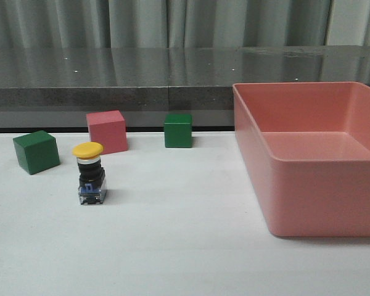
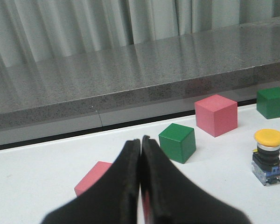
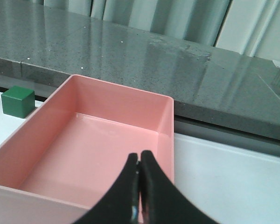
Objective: Place and stand button with both arms
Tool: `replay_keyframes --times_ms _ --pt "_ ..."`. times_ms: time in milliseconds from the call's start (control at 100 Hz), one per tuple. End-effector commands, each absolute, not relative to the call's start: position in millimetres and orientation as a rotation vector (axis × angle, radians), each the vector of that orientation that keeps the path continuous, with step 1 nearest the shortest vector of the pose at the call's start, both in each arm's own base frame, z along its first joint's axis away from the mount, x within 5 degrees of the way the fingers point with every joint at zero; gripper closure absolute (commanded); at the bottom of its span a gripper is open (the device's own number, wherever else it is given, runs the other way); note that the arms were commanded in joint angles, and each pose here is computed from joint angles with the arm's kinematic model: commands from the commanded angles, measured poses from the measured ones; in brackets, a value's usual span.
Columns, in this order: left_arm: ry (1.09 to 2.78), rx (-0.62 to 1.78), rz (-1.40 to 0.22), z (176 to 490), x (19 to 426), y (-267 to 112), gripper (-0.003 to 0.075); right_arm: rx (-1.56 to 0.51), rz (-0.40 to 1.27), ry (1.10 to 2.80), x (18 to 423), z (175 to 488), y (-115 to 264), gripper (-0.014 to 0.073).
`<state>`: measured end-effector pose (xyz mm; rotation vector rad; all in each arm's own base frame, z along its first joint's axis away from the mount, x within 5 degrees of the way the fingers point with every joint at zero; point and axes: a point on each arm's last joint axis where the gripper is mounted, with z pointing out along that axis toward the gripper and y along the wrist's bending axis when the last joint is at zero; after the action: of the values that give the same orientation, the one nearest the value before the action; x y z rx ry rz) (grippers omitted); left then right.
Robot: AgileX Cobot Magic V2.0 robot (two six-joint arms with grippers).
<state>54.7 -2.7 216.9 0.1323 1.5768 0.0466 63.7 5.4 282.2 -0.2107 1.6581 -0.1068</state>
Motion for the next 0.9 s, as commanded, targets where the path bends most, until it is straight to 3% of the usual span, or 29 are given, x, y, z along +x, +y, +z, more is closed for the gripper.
replay_keyframes --times_ms 0,220,890 --pt "1.452 0.108 0.018 224.2 50.6 -3.1 0.0739 -0.174 -0.126 1.556 63.3 298.6 3.4 0.0652" --pt "1.453 0.054 -0.003 207.1 54.2 -2.2 0.0739 -0.174 -0.126 1.556 63.3 298.6 3.4 0.0652" --pt "1.442 0.046 0.005 208.1 54.1 -1.7 0.0739 -0.174 -0.126 1.556 63.3 298.6 3.4 0.0652"
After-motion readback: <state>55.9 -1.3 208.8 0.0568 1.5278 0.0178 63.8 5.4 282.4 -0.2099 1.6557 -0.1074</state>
